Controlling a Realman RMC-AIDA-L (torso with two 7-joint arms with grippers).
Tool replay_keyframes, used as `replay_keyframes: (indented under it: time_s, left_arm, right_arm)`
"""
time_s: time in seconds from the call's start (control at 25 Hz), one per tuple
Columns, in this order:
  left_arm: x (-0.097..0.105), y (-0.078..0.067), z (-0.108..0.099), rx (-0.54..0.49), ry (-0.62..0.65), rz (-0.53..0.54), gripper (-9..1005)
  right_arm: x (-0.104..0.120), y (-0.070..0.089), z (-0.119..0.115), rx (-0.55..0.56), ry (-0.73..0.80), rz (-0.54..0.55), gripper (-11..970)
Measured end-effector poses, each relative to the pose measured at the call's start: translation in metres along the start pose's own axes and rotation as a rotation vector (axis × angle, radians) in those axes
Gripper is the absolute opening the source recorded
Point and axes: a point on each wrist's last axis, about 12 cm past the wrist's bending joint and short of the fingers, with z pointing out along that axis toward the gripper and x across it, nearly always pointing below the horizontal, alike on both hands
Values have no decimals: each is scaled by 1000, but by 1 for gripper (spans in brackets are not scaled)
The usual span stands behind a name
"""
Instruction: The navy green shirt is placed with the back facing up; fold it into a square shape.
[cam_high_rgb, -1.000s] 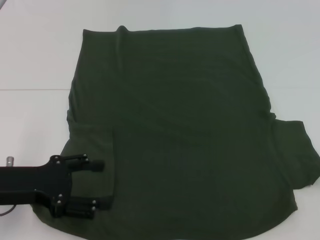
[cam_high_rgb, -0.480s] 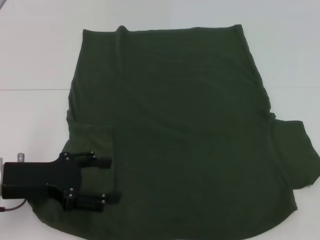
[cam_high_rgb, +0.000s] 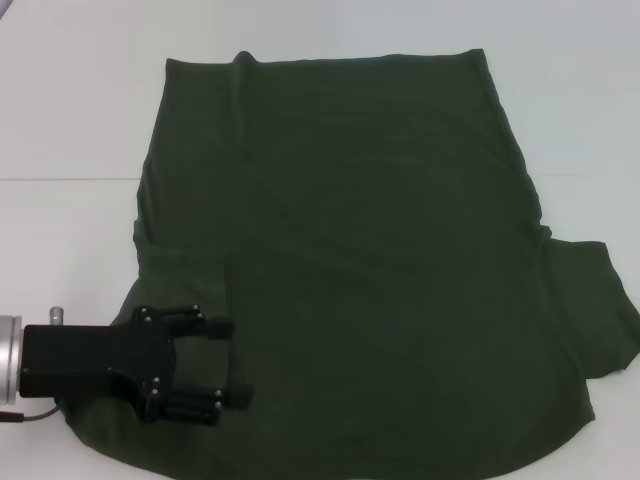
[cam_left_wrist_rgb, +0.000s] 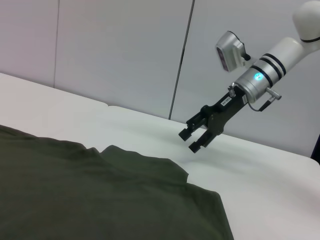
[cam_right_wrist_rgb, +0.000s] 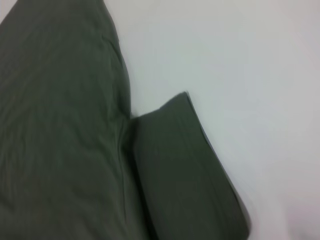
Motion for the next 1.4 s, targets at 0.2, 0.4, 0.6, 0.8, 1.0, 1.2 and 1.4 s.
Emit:
replay_keyframes:
  time_s: [0.2,0.4,0.6,0.8,1.0,1.2,1.4]
  left_arm:
    - [1,-1,3,11,-8,-11,902]
    - [1,0,4,13,-9,-10,902]
    - [1,0,5,12,-9,-10,902]
    - [1,-1,6,13,-12,-11,902]
    - [1,-1,7,13,-13,-14,902]
    - [2,-1,6,11,-13,-15,902]
    - [1,0,6,11,-13,-9,902]
  right_arm:
    - [-3,3,2,0,-11,-21,845]
    - [-1,2,10,1,-11,-25,842]
    - [-2,4,16,1,-19,-47,839]
    - [-3,13,26,-12,-17,-67,835]
    - [0,15,37,-6,7,-78,832]
    - [0,14,37,0,11,-80,829]
    - [-1,12,34,3,15,-75,826]
